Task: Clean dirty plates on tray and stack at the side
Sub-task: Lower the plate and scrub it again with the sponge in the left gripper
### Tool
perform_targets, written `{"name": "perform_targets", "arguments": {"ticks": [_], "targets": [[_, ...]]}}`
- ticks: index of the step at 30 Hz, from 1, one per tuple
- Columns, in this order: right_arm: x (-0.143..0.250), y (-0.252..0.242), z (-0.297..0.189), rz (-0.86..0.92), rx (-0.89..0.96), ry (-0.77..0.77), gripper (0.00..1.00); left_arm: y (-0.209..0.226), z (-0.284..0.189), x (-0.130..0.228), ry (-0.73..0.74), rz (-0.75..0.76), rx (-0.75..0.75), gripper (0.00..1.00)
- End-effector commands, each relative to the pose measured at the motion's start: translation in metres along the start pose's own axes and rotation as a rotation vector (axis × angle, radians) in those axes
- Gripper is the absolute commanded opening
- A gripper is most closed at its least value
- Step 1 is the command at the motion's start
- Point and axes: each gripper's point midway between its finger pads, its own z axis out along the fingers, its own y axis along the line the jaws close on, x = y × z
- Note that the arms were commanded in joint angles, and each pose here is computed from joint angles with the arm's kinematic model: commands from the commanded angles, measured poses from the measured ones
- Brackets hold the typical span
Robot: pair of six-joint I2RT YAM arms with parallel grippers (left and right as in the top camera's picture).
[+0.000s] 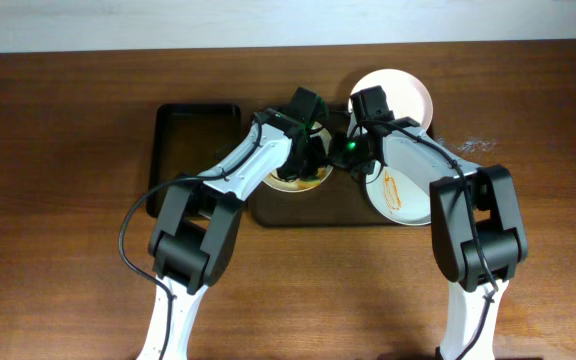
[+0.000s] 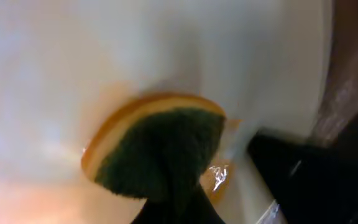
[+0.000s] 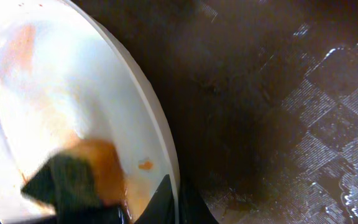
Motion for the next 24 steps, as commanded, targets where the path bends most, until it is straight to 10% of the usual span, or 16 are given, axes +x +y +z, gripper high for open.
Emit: {"name": "perform_targets", "arguments": {"ticks": [1,6,13,17,24], "targets": [[0.019,-0.025,0.022,0.01,0.06,0.058,0.04,0.066,0.04,-0.034,-0.159,-0.052,-0.215,0.0],[0.019,-0.025,0.022,0.01,0.061,0.058,0.04,0.09,0.037,-0.05,-0.186,-0.098,-0.24,0.0],[0.019,-0.025,0.022,0.01,0.057,0.06,0.04,0.088,0.035,0.042,0.212,-0.263,-0.225,0.0],[0.019,-0.025,0.022,0.01,0.057,0.06,0.04,0.058,0.039,0.066,0.286,-0.07,-0.142,0.0],[0.02,-0.025,0.021,-0.014,0.059,0.064,0.04,0.069,0.044,-0.027,-0.062,-0.05,-0.132,0.0]]}}
